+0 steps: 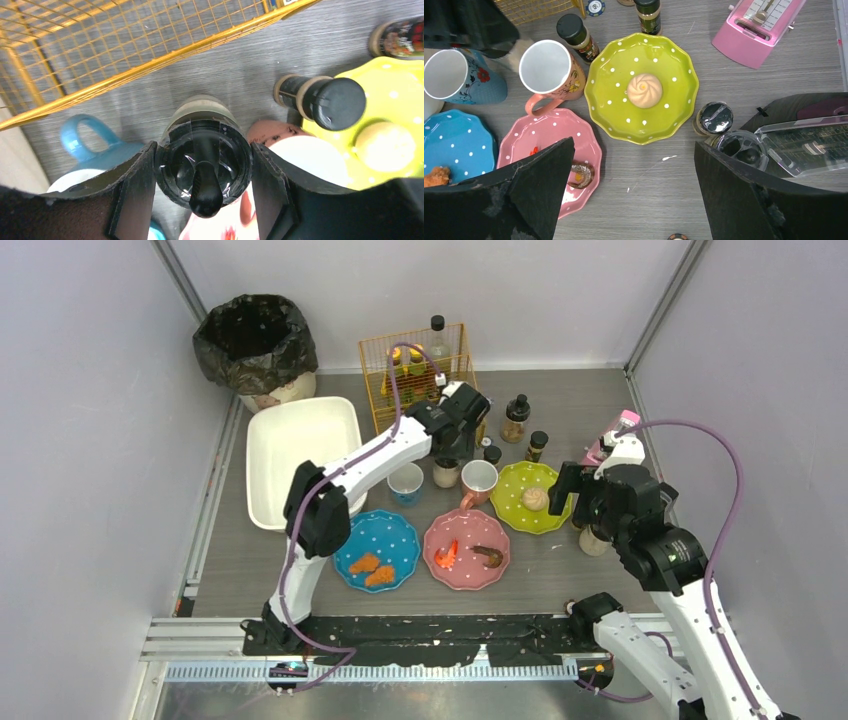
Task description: Clear the kitchen counter
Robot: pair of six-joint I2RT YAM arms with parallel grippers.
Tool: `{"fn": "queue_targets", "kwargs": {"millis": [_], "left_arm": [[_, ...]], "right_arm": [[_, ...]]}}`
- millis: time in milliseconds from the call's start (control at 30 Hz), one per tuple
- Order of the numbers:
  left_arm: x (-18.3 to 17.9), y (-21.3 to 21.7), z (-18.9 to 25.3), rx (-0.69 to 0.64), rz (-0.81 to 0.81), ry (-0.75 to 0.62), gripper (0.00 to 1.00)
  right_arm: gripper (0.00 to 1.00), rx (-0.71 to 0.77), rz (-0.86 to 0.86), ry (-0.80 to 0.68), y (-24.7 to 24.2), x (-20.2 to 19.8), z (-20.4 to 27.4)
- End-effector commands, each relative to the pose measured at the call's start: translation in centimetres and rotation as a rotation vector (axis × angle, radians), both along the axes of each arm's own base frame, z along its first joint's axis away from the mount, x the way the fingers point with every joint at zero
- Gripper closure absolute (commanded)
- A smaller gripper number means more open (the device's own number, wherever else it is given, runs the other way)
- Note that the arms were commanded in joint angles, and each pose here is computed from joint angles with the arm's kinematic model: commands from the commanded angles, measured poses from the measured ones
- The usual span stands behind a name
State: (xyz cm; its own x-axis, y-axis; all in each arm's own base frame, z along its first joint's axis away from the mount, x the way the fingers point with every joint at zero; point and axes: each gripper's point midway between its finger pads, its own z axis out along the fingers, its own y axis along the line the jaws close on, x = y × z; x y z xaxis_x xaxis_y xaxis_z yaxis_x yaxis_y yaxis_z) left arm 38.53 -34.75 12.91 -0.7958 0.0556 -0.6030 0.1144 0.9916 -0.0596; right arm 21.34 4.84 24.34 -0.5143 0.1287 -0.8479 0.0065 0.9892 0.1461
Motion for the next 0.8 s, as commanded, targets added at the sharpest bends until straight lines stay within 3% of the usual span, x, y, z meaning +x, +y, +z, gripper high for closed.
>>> {"fn": "queue_targets", "kwargs": {"millis": [0, 167, 400, 533, 767], "left_arm": [[0.0, 1.6, 11.8, -0.121, -0.045, -0.180, 0.99], [0.3, 3.7, 16.9, -0.159, -0.083, -0.237, 1.00], [4.3, 8.7, 22.1, -0.180, -0.019, -0.359, 1.00], [7.4, 11.2, 23.0, -0.194, 0.045, -0.417, 1.00], [12.1, 12.9, 20.8, -0.170, 0.077, -0.449, 1.00]], "right_arm": [[0.05, -0.025, -0.017, -0.020, -0.4, 0.6, 0.6], [0.05, -0.033, -0.020, -0.023, -0.4, 0.9, 0.8], [0.05, -0.031, -0.026, -0.024, -0.3, 1.4, 1.1], [0.05, -0.028, -0.034, -0.029, -0.3, 1.7, 1.4], [0.05, -0.044, -0.057, -0.024, -0.6, 2.1, 1.5]]}}
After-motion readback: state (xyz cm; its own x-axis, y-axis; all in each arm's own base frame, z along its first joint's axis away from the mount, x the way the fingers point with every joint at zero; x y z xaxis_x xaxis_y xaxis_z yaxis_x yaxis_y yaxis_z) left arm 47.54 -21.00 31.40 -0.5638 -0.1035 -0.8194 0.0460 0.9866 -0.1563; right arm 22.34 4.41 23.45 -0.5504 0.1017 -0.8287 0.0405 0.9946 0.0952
